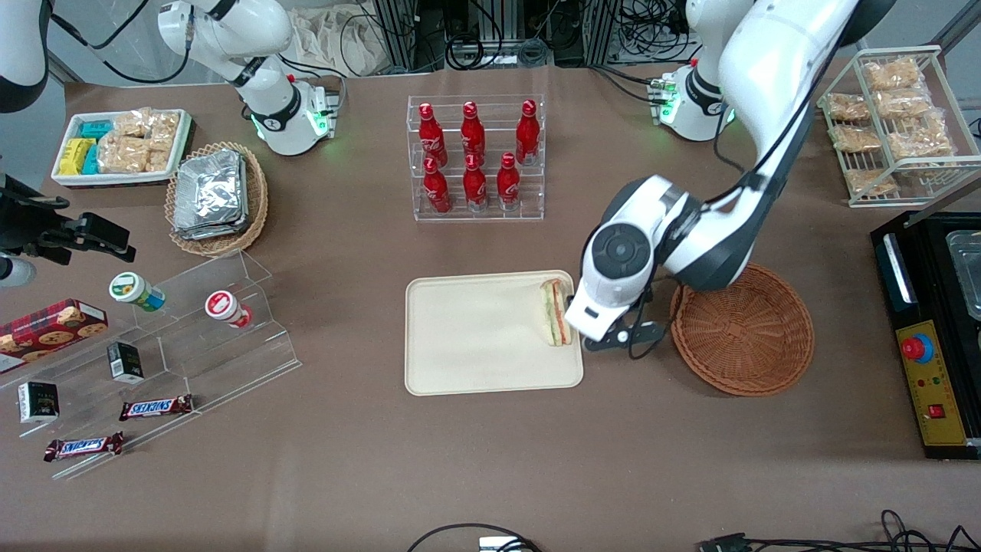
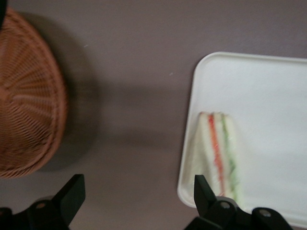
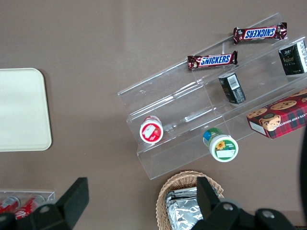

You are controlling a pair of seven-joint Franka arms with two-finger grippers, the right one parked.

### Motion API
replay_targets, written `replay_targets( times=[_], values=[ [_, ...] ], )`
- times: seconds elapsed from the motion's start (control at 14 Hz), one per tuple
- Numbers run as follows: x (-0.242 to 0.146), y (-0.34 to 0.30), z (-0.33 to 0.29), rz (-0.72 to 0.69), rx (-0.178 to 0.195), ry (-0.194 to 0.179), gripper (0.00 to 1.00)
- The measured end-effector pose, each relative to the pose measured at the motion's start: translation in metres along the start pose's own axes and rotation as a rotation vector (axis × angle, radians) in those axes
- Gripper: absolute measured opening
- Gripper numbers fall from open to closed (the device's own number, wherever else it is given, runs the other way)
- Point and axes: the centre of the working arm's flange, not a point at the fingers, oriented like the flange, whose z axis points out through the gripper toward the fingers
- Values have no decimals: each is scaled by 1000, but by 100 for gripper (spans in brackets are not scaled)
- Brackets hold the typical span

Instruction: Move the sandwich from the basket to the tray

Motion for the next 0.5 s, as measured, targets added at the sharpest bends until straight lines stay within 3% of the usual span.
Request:
replay_targets(
  times=[0.21,0.36,0.5],
  values=[
    [-37,-46,-34,34,-40,9,100],
    [-51,-92,-60,73,-32,29,100],
    [-40,-149,-79,97,-23,35,100]
  ],
)
